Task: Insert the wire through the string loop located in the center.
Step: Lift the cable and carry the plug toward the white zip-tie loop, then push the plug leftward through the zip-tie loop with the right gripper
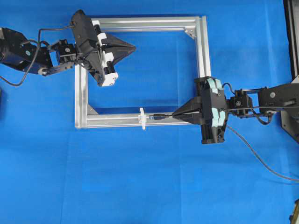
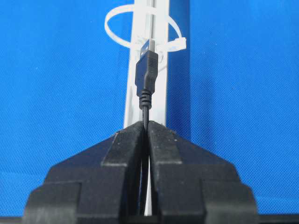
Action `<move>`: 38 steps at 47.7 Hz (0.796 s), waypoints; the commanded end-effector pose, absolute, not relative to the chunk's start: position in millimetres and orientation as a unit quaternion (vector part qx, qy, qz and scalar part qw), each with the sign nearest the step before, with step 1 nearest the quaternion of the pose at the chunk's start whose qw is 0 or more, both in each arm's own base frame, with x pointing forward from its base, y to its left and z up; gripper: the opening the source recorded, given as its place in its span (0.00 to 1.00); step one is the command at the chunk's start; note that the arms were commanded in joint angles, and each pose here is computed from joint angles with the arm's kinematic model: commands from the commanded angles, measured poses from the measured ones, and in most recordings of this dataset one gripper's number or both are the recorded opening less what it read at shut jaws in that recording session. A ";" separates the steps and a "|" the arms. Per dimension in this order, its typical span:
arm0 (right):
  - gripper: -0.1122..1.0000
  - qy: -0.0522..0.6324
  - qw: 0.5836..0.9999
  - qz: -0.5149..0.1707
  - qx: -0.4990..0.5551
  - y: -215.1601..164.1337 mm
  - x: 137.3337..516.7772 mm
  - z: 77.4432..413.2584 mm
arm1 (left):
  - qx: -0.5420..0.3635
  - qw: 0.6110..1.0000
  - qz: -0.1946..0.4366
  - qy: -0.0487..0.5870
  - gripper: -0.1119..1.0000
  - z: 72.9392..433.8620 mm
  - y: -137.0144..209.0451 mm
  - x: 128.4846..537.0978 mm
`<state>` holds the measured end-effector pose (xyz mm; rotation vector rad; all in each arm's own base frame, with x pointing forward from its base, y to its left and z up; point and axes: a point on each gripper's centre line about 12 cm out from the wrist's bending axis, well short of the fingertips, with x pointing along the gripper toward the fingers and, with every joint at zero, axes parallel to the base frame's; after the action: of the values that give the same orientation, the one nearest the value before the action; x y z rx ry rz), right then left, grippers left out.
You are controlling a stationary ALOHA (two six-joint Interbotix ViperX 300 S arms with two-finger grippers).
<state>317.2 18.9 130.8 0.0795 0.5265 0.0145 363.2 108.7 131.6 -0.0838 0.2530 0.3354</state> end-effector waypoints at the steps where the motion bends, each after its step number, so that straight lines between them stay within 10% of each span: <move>1: 0.08 0.244 0.969 0.007 0.041 18.6 322.4 138.4 | -0.039 0.980 0.165 0.104 0.10 146.6 108.4 364.8; 38: 0.08 0.237 0.971 0.007 0.041 19.2 325.4 139.9 | -0.038 0.980 0.164 0.104 0.10 146.6 108.3 364.8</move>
<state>318.6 19.0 131.4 0.0796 0.5188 0.0146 363.2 108.7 131.6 -0.0838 0.2530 0.3354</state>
